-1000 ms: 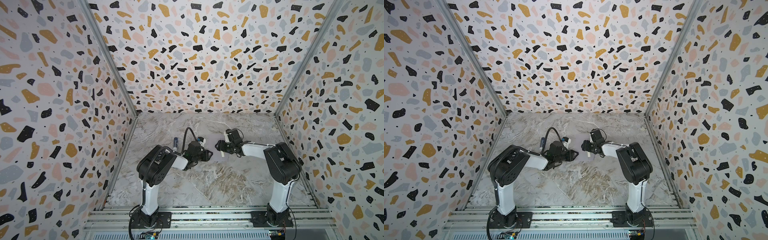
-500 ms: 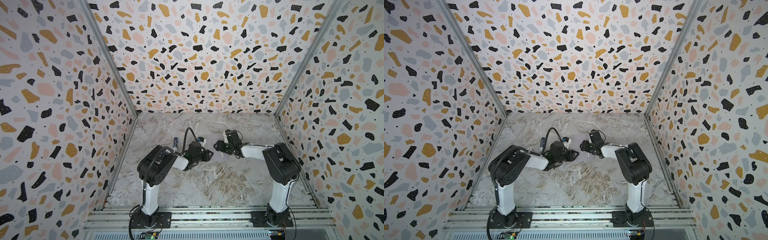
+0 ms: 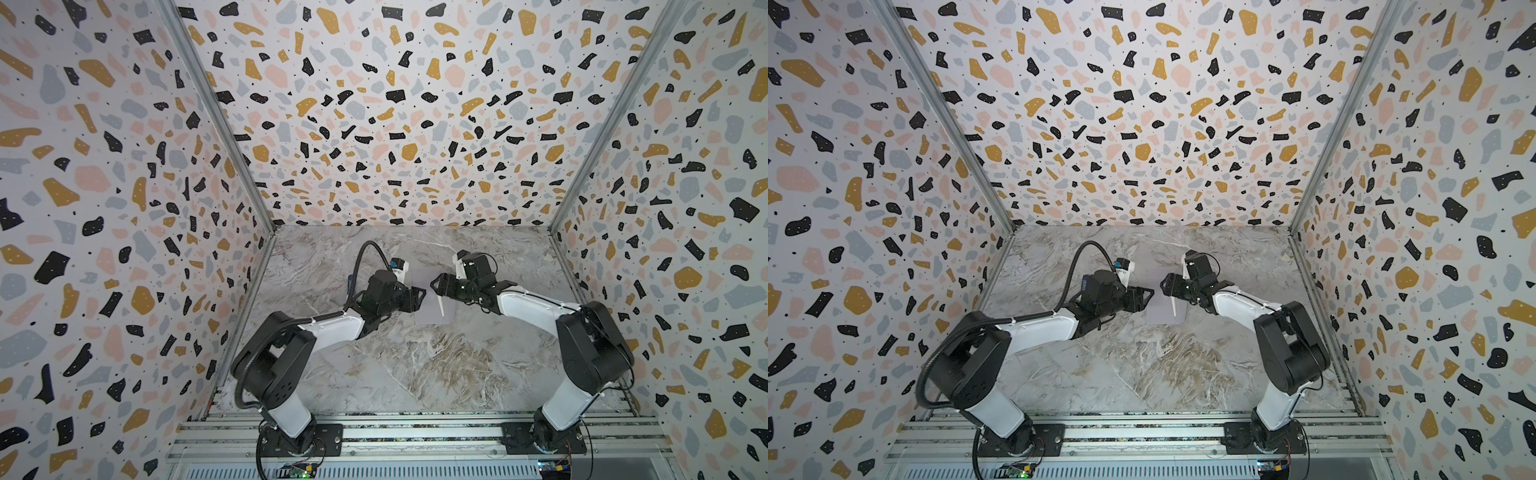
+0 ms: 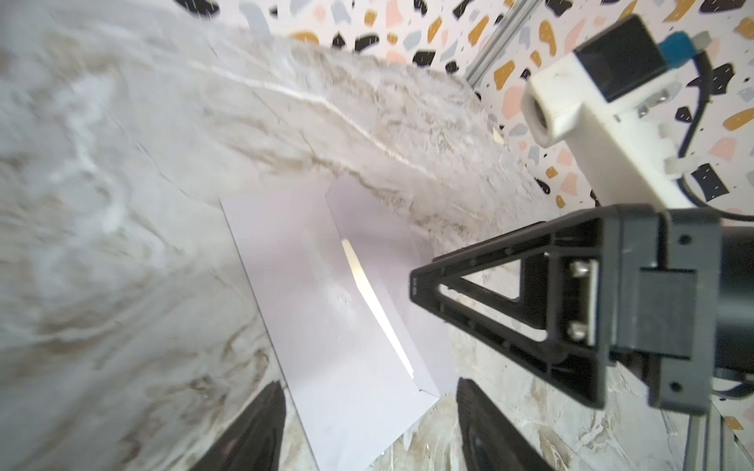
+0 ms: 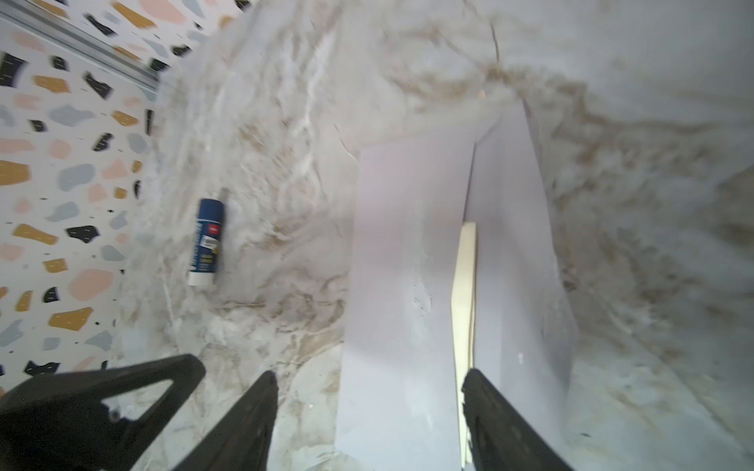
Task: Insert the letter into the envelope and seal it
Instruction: 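Release the letter and lift both grippers away from the envelope, then lower the left gripper onto the blue glue stick and grasp it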
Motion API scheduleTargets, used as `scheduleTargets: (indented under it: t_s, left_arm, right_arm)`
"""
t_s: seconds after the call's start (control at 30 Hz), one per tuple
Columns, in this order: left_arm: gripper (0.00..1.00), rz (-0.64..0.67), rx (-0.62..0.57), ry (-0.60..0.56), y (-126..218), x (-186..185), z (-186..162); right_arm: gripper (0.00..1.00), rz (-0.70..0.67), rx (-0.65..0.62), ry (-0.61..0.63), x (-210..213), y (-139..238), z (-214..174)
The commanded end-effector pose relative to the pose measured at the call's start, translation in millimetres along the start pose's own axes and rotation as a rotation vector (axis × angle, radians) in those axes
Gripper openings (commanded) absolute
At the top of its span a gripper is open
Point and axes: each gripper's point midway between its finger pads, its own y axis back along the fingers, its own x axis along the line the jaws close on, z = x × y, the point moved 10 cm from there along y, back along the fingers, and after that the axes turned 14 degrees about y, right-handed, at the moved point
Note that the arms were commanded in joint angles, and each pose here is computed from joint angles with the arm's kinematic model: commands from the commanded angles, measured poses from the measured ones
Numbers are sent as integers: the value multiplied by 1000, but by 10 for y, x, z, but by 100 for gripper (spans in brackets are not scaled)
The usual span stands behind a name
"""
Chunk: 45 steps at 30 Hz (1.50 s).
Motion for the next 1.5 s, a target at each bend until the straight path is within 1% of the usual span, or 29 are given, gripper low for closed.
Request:
scheduleTargets:
  t_s: [0.0,0.17,0.33,0.47,0.57,0.6,0.73,0.93,1.03,1.17,1.3,1.47]
  left_arm:
    - [76,80,-103,-95,285,-109,281]
    - [90,147,-215,-158,687,-242,524]
    - [99,279,-282,-214,994,-214,657]
    - [100,370,-302,-211,1160,-74,733]
    - [100,433,-300,-195,1228,98,752]
    - [100,452,-295,-185,1232,176,752]
    - [100,515,-238,-145,1138,477,748]
    - [100,535,-152,-88,940,784,782]
    - [100,539,-105,-79,847,915,752]
    - [100,557,-63,-52,784,1030,757]
    - [99,588,-37,-49,776,1110,744]
    - [97,596,-35,-32,812,1121,837]
  right_arm:
    - [76,22,-90,117,153,373,260]
    - [81,31,-201,231,203,806,391]
    - [85,70,-259,310,188,1059,208]
    - [87,87,-269,362,152,1123,-21]
    - [89,88,-275,395,115,1151,-181]
    - [91,88,-279,408,104,1157,-228]
    - [92,86,-304,444,67,1148,-319]
    - [94,86,-337,466,81,1181,-264]
    - [94,68,-346,484,45,1196,-354]
    - [96,68,-383,500,56,1268,-380]
    - [96,71,-390,498,57,1278,-394]
    - [96,121,-411,479,115,1339,-367]
